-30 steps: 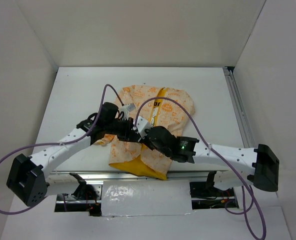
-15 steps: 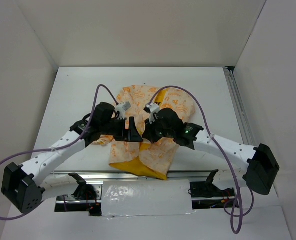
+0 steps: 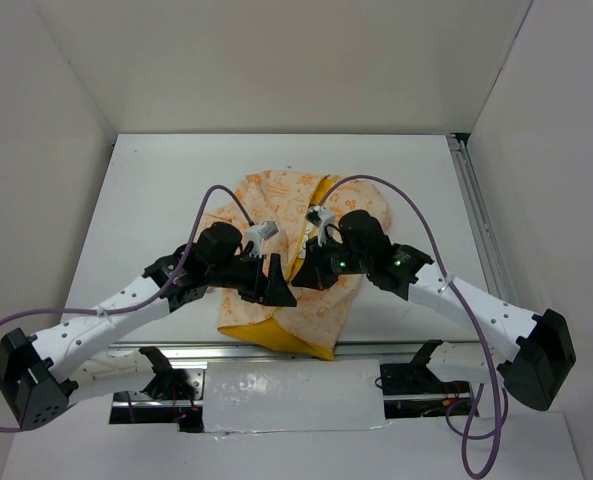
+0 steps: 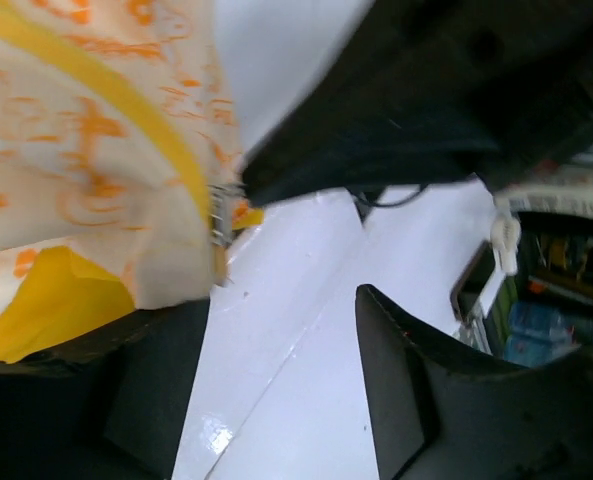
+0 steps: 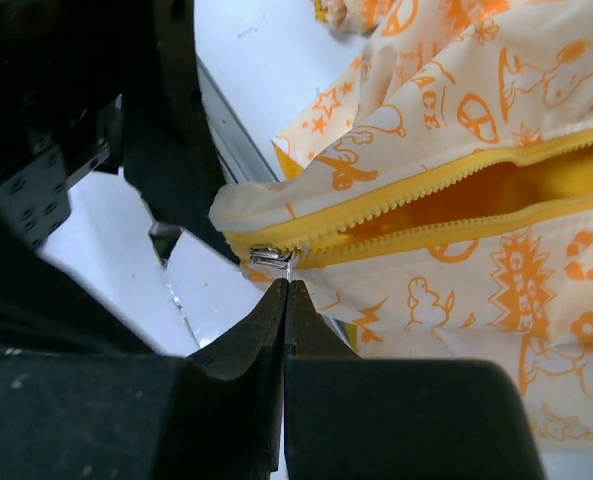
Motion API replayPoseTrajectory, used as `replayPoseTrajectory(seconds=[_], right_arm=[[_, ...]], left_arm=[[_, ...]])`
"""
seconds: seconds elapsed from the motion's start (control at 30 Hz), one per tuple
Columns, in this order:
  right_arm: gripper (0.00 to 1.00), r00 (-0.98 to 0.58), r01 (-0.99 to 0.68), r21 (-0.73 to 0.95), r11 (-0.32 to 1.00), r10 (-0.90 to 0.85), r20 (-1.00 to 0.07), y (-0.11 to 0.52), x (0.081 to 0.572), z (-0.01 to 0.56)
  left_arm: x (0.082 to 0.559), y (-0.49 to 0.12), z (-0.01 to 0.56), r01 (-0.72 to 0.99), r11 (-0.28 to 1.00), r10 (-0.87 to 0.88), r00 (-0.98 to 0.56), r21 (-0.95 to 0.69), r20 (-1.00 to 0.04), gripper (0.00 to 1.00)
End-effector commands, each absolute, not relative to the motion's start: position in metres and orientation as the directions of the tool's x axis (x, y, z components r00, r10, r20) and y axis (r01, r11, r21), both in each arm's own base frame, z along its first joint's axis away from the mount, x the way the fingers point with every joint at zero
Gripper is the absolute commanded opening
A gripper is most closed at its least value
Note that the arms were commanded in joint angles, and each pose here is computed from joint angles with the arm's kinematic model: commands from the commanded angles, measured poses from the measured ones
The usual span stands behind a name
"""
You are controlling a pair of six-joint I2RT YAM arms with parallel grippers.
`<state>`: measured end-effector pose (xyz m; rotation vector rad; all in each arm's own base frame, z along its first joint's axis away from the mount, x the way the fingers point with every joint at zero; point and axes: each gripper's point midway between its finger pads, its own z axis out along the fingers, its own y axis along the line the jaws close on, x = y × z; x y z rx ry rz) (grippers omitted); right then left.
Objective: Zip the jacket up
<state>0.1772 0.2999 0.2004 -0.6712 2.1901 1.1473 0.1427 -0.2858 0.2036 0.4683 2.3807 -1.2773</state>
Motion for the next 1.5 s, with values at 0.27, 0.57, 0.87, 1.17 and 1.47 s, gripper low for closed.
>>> replayPoseTrajectory(seconds=[0.27,0.57,0.87,1.17,1.47], right_arm=[[0.0,-0.716,-0.67,0.585,0.457,-0.189,-0.672,0.3,0.164,0.201],[0.0,-0.719,-0.666,0.594,0.45,-0.177,-0.672,0.304,0.169,0.204],[0.0,-0.723,-0.673,0.625,0.396,-0.172,-0.67,0.31,0.167,0.21],[0.0,-0.719,-0.676,0.628,0.386,-0.161,-0.676,0.309,0.165,0.212],[0.0,-0.732,-0.361,0.408,0.838,0.017,-0.681,0.258,0.244,0.162]], left_arm=[[0.179,-0.275,0.201,0.311,0.687,-0.085,-0.863,-0.656,-0.498,0.68],[0.178,-0.283,0.205,0.379,0.646,-0.05,-0.845,-0.663,-0.532,0.36],[0.181,-0.285,0.209,0.397,0.626,-0.071,-0.828,-0.671,-0.556,0.36],[0.19,-0.282,0.2,0.362,0.669,-0.094,-0.825,-0.648,-0.558,0.0],[0.185,-0.263,0.205,0.363,0.679,-0.142,-0.788,-0.638,-0.599,0.0]])
